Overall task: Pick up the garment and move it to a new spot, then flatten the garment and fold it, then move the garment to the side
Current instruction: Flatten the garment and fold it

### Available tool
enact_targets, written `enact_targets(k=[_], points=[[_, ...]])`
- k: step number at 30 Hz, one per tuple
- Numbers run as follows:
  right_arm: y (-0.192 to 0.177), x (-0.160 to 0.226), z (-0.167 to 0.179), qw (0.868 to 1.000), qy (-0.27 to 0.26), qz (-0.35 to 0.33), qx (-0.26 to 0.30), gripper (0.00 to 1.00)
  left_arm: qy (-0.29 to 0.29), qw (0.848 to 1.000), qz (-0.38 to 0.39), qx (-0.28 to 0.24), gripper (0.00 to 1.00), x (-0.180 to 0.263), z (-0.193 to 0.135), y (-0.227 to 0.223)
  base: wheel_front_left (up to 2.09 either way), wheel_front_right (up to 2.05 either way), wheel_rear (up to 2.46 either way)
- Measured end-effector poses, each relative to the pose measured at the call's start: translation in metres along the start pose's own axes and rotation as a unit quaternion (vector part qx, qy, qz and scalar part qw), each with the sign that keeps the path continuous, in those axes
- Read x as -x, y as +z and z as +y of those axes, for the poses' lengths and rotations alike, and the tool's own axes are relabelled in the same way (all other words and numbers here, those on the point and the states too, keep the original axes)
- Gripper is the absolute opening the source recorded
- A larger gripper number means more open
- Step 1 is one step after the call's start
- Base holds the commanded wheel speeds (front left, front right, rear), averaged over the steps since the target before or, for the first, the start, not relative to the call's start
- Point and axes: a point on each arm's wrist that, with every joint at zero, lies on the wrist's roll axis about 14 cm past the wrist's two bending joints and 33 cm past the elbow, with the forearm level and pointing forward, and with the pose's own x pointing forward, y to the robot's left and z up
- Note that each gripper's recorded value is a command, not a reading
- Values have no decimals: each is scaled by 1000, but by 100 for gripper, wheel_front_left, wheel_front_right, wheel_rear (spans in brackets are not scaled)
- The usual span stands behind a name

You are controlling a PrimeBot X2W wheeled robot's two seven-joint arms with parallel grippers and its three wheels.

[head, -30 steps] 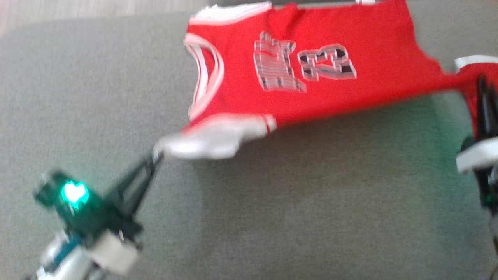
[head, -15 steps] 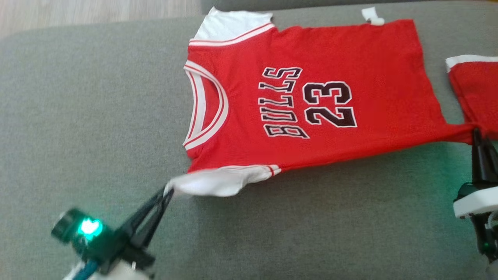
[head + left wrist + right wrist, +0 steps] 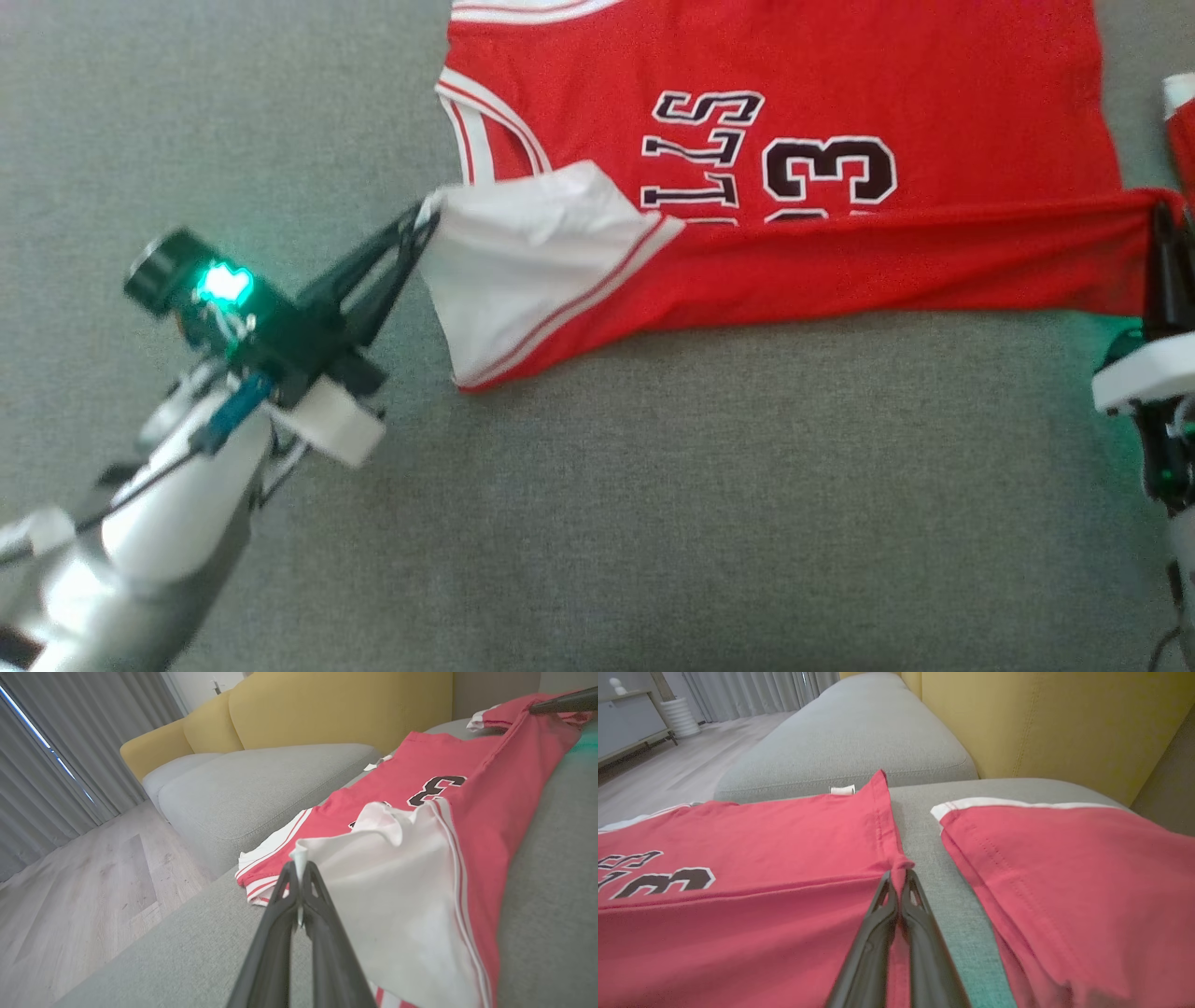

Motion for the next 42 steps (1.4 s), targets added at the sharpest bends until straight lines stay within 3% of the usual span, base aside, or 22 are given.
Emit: enact_targets(k=[9,15,16,17,18,19,20,26,29,32,34,42], points=[[-14,-22,4,1000,6,26,13,0,-25,998,4,-58,0,-40,17,-2,0,0,0],[-15,-28,2,1000,5,24,16,0,-28,997,8,-67,0,-48,20,-6,0,0,0],[-15,-29,3,1000,5,23,17,0,-28,997,13,-66,3,-48,20,-9,0,0,0],[-14,-30,4,1000,7,21,17,0,-26,997,21,-65,26,-47,21,-14,0,0,0],[-12,-31,5,1000,8,18,17,49,-24,997,29,-63,44,-45,22,-19,0,0,0],[-9,-32,5,1000,8,13,17,100,-21,997,36,-58,82,-44,23,-22,0,0,0],[-4,-32,6,1000,9,6,16,100,-18,998,40,-54,100,-43,23,-24,0,0,0],[16,-29,10,999,12,-23,23,100,42,999,20,-6,100,-35,32,-10,0,0,0],[35,-21,10,998,9,-55,16,100,80,992,3,96,100,-20,20,-8,0,0,0],[42,-6,14,997,9,-73,6,100,84,974,29,210,100,3,-25,-31,0,0,0],[35,4,16,998,10,-70,2,100,75,962,63,256,100,19,-56,-50,0,0,0],[29,18,20,998,10,-70,-3,100,66,946,124,290,100,15,-72,-68,0,0,0]])
